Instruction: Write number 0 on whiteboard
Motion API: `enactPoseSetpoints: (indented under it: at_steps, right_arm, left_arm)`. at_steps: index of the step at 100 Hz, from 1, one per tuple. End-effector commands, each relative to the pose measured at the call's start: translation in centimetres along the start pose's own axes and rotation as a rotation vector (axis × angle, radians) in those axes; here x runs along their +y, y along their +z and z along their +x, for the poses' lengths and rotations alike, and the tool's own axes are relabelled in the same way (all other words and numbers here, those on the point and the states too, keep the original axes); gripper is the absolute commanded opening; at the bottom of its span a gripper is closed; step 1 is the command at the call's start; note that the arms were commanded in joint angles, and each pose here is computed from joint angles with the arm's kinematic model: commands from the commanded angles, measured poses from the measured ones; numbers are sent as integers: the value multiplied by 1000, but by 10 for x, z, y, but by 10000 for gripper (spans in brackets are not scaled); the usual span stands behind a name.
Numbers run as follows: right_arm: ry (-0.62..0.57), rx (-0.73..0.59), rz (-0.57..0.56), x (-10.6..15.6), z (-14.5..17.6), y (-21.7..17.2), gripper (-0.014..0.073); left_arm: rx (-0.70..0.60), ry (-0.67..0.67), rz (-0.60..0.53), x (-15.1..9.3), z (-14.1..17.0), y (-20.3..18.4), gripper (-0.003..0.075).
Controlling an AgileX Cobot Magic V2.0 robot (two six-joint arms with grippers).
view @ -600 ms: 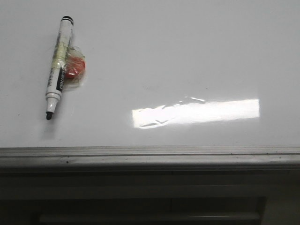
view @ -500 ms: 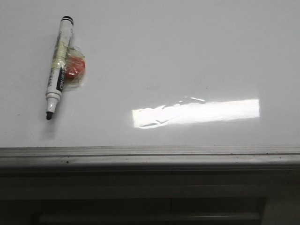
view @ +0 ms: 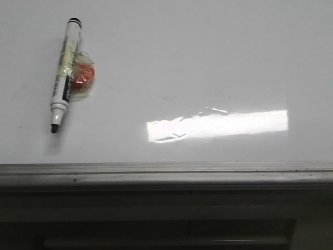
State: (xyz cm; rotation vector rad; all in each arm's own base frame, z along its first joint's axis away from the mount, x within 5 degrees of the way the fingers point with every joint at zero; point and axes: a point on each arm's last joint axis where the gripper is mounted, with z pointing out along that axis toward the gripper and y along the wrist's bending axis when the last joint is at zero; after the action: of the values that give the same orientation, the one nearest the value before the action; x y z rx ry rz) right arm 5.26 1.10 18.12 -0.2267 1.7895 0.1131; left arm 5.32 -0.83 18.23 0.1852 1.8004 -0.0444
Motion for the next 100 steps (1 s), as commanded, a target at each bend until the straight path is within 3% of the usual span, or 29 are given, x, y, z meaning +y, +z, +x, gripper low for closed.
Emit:
enactPoseSetpoints:
  at_steps: [1,29,37,46,56,63,68,78,87,93,100]
  right_arm:
    - [-20,-31,8,0,1,0,-57]
    - [-126,-60,41,-3,-1,0,-57]
    - [-114,-160,38,-2,-10,-1,-57]
    - [119,-310,-1,-1,-24,-4,-57]
    - [368,-417,-23,-4,-32,-8,-58]
    - [480,-426,-33,-6,-33,-8,-57]
    - [531,-445,-33,-7,-34,-9,-58]
    - [592,-479,-29,-10,-36,-10,-57]
    - [595,-527,-22,-12,-43,-13,-57]
    - [595,-545,-30,-12,-50,-17,-57]
    - [589,-533,-61,-9,-61,-22,-57]
  left_arm:
    - [-56,-13,-9,0,4,1,-20]
    - [-61,-17,-9,0,3,1,-20]
    - [-100,-136,19,-2,0,1,-20]
    - [-196,-344,48,-2,-9,-1,-20]
    - [-275,-697,90,0,-17,-2,-20]
    - [-285,-931,129,1,-19,-3,-20]
    - [-292,-1005,137,1,-19,-3,-20]
    - [-302,-1005,132,2,-21,-4,-19]
    - [-303,-856,156,-1,-31,-8,-6]
    - [-298,-681,182,-5,-45,-15,46]
    - [-264,-499,227,-11,-62,-23,187]
